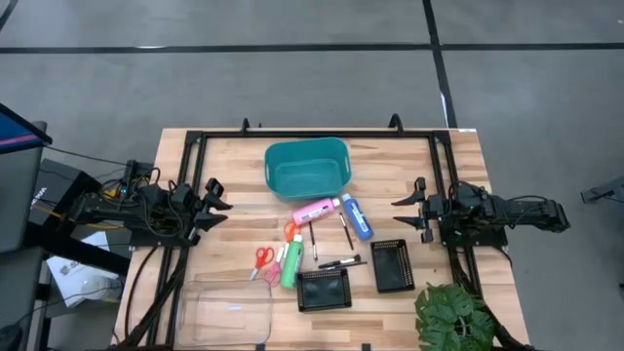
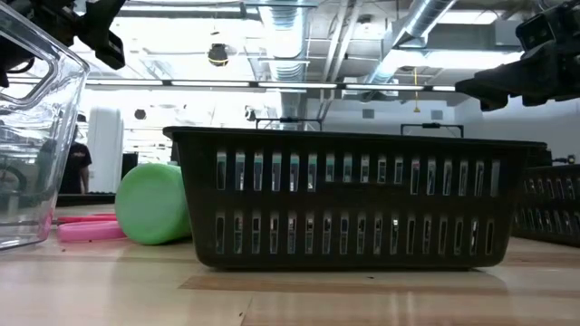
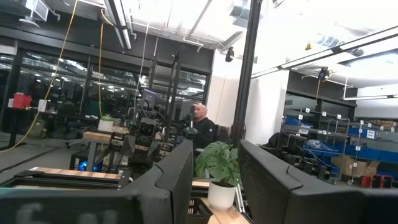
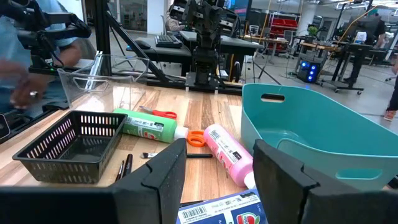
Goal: Pick & Place Paint Supplies
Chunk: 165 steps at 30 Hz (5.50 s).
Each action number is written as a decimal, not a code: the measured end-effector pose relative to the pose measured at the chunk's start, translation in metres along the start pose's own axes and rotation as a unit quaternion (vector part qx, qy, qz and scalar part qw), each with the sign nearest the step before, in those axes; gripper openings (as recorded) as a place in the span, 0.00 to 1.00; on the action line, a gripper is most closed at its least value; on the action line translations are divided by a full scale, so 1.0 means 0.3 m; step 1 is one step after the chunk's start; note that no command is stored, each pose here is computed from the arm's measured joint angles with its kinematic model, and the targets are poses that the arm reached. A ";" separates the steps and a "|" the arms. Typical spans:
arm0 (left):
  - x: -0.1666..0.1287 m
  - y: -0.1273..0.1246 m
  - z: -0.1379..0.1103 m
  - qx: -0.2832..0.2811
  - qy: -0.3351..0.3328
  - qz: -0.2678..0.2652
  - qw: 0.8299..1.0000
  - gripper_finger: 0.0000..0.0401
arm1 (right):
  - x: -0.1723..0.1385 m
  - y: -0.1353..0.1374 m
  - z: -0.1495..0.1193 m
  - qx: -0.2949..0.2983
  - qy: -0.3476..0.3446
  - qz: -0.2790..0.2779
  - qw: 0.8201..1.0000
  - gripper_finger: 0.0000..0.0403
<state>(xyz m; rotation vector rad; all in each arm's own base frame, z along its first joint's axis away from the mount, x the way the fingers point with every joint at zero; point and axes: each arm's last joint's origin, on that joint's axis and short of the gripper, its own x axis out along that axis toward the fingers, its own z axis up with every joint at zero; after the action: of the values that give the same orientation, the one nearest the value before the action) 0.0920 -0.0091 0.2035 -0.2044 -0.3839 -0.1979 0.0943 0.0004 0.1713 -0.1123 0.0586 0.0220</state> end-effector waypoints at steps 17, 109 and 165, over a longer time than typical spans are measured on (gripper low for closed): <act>0.000 0.000 0.000 0.000 0.000 0.000 1.000 0.30 | 0.000 0.000 0.000 0.000 0.000 0.000 1.000 0.42; 0.056 0.037 -0.123 0.065 0.157 0.049 0.984 0.31 | 0.146 -0.060 0.192 0.174 0.072 -0.082 0.979 0.67; 0.056 0.016 -0.129 0.044 0.164 0.015 0.985 0.47 | 0.754 -0.057 -0.091 0.238 0.666 -0.147 0.691 0.47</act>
<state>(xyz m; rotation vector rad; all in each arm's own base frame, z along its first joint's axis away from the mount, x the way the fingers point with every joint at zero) 0.1220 -0.0161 0.1742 -0.0885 -0.0606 -0.1802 0.3189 -0.0154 0.1327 0.4194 1.5227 -0.4100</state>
